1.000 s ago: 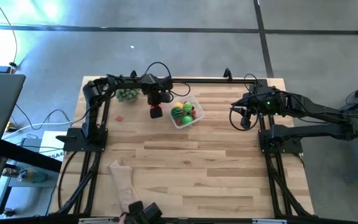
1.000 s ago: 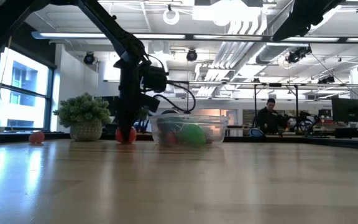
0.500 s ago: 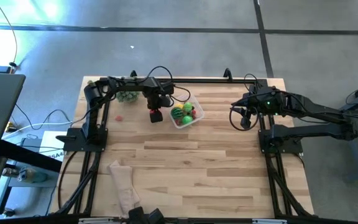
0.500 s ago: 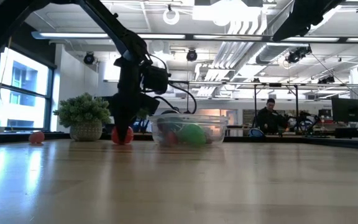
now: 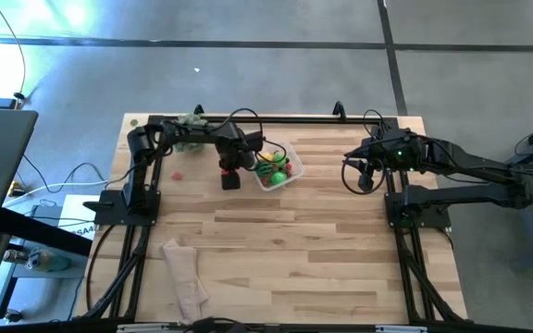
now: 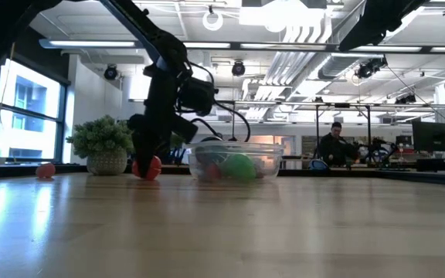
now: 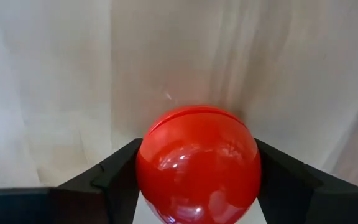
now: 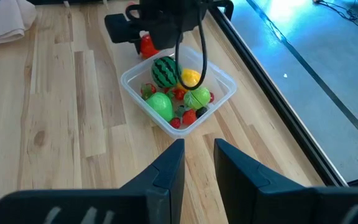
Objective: Pick and placing Produce into tupperware
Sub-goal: Put the red tomato into the transparent container, then put the pink peach into the transparent container
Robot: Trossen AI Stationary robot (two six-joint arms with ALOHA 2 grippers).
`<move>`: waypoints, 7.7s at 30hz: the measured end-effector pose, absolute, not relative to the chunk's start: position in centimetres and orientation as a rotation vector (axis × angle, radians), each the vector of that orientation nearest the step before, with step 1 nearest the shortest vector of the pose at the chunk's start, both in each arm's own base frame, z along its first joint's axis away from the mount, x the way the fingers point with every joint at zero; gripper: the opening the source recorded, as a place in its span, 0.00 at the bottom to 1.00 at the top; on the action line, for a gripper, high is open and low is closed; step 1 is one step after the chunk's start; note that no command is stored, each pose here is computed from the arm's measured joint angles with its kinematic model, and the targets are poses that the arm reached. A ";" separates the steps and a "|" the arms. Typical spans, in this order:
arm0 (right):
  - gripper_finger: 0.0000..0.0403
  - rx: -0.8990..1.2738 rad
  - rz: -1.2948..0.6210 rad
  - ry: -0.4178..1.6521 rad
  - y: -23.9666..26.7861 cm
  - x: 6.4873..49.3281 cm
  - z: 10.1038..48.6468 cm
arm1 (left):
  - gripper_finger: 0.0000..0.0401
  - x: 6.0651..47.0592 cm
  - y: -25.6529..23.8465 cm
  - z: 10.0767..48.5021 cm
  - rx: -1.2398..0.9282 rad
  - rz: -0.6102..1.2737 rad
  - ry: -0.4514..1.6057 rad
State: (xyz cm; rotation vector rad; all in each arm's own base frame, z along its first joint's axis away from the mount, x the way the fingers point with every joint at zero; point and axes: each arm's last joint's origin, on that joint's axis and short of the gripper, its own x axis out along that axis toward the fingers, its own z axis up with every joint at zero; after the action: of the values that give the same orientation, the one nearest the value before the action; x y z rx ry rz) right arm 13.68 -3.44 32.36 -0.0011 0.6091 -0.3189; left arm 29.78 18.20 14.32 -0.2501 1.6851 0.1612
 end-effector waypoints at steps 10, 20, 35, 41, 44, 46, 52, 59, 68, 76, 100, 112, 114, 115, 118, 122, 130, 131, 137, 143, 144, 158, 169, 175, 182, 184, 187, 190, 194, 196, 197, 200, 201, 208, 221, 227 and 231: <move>0.19 -0.001 -0.319 0.609 -3.4 13.7 32.4 | 0.65 29.2 17.6 15.2 -0.332 0.141 1.720; 0.19 -0.001 -0.319 0.609 -3.4 13.7 32.4 | 0.60 28.9 17.4 17.6 -0.333 0.143 1.620; 0.19 -0.001 -0.319 0.609 -3.4 13.7 32.4 | 0.60 30.4 17.8 25.3 -0.260 0.110 1.177; 0.19 -0.001 -0.319 0.609 -3.4 13.7 32.4 | 0.65 32.6 18.9 29.3 -0.126 0.100 0.888; 0.19 -0.001 -0.319 0.609 -3.4 13.7 32.4 | 0.66 33.4 19.3 30.6 -0.067 0.085 0.766; 0.19 -0.001 -0.319 0.609 -3.4 13.7 32.4 | 0.64 33.7 19.4 30.9 -0.052 0.079 0.724; 0.19 -0.001 -0.319 0.609 -3.4 13.7 32.4 | 0.60 35.2 19.9 28.5 -0.070 0.062 0.759; 0.19 -0.001 -0.319 0.609 -3.4 13.7 32.4 | 0.66 36.8 21.0 24.2 -0.074 0.125 0.871; 0.19 -0.001 -0.319 0.609 -3.4 13.7 32.4 | 0.60 37.2 21.5 21.0 -0.076 0.156 0.996; 0.19 -0.001 -0.319 0.609 -3.4 13.7 32.4 | 0.70 37.2 21.5 19.2 -0.097 0.163 1.080; 0.19 -0.001 -0.319 0.609 -3.4 13.7 32.4 | 0.74 37.2 21.4 19.4 -0.138 0.175 1.069; 0.19 -0.001 -0.319 0.609 -3.4 13.7 32.4 | 0.89 37.4 21.5 20.6 -0.185 0.204 1.066; 0.19 -0.001 -0.319 0.609 -3.4 13.7 32.4 | 0.90 37.5 21.6 21.3 -0.180 0.211 1.066; 0.19 -0.001 -0.319 0.609 -3.4 13.7 32.4 | 0.91 37.5 21.7 21.8 -0.181 0.211 1.066; 0.19 -0.001 -0.319 0.609 -3.4 13.7 32.4 | 0.92 37.7 21.7 23.5 -0.177 0.209 1.068; 0.19 -0.001 -0.319 0.609 -3.4 13.7 32.4 | 0.90 37.1 21.5 25.8 -0.205 0.199 1.141; 0.19 -0.001 -0.319 0.609 -3.4 13.7 32.4 | 0.89 33.8 20.0 28.8 -0.399 0.364 1.477; 0.19 -0.001 -0.319 0.609 -3.4 13.7 32.4 | 0.89 33.4 19.8 28.8 -0.423 0.386 1.521; 0.19 -0.001 -0.318 0.609 -3.4 13.7 32.4 | 0.89 32.4 19.2 28.2 -0.495 0.449 1.612; 0.19 -0.001 -0.319 0.609 -3.4 13.7 32.4 | 0.89 31.6 17.9 27.9 -0.486 0.454 1.649; 0.19 -0.001 -0.318 0.609 -3.4 13.7 32.4 | 0.89 31.3 17.6 27.8 -0.475 0.464 1.656; 0.19 -0.001 -0.319 0.609 -3.4 13.7 32.4 | 0.89 20.1 10.9 26.0 -0.501 0.823 1.493; 0.19 -0.001 -0.319 0.609 -3.4 13.7 32.4 | 0.89 14.5 7.4 23.1 -0.713 0.957 0.996; 0.19 -0.001 -0.319 0.609 -3.4 13.7 32.4 | 0.89 14.1 7.3 22.9 -0.711 0.970 0.991; 0.19 -0.001 -0.319 0.609 -3.4 13.7 32.4 | 0.89 14.1 7.3 22.9 -0.709 0.969 0.991; 0.19 -0.001 -0.319 0.609 -3.4 13.7 32.4 | 0.89 14.1 7.3 22.9 -0.709 0.968 0.990; 0.19 -0.001 -0.319 0.609 -3.4 13.7 32.4 | 0.89 14.1 7.3 22.9 -0.708 0.968 0.990; 0.19 -0.001 -0.319 0.609 -3.4 13.7 32.4 | 0.89 14.1 7.3 22.9 -0.707 0.968 0.991; 0.19 -0.001 -0.319 0.609 -3.4 13.7 32.4 | 0.89 14.1 7.3 22.9 -0.708 0.967 0.986; 0.19 -0.001 -0.319 0.609 -3.4 13.7 32.4 | 0.89 14.2 7.3 22.9 -0.707 0.965 0.975; 0.19 -0.001 -0.319 0.609 -3.4 13.7 32.4 | 0.89 14.3 7.4 23.0 -0.708 0.963 0.967; 0.19 -0.001 -0.319 0.609 -3.4 13.7 32.4 | 0.89 14.3 7.4 23.0 -0.703 0.959 0.964; 0.19 -0.001 -0.319 0.609 -3.4 13.7 32.4 | 0.89 14.3 7.4 23.0 -0.694 0.954 0.967; 0.19 -0.001 -0.319 0.609 -3.4 13.7 32.4 | 0.89 14.4 7.5 23.1 -0.641 0.921 0.977; 0.19 -0.001 -0.319 0.609 -3.4 13.7 32.4 | 0.89 13.3 7.0 22.7 -0.767 1.068 1.032; 0.19 -0.001 -0.319 0.609 -3.4 13.7 32.4 | 0.89 13.1 7.1 22.5 -0.799 1.177 1.013; 0.19 -0.001 -0.319 0.609 -3.4 13.7 32.4 | 0.89 13.5 7.3 21.6 -0.808 1.230 1.027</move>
State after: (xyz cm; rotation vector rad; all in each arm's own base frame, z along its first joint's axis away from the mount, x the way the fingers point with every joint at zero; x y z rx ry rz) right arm 13.69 -3.44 32.36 -0.0009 0.6092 -0.3189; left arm 13.54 7.33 21.65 -0.8084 1.0269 1.2302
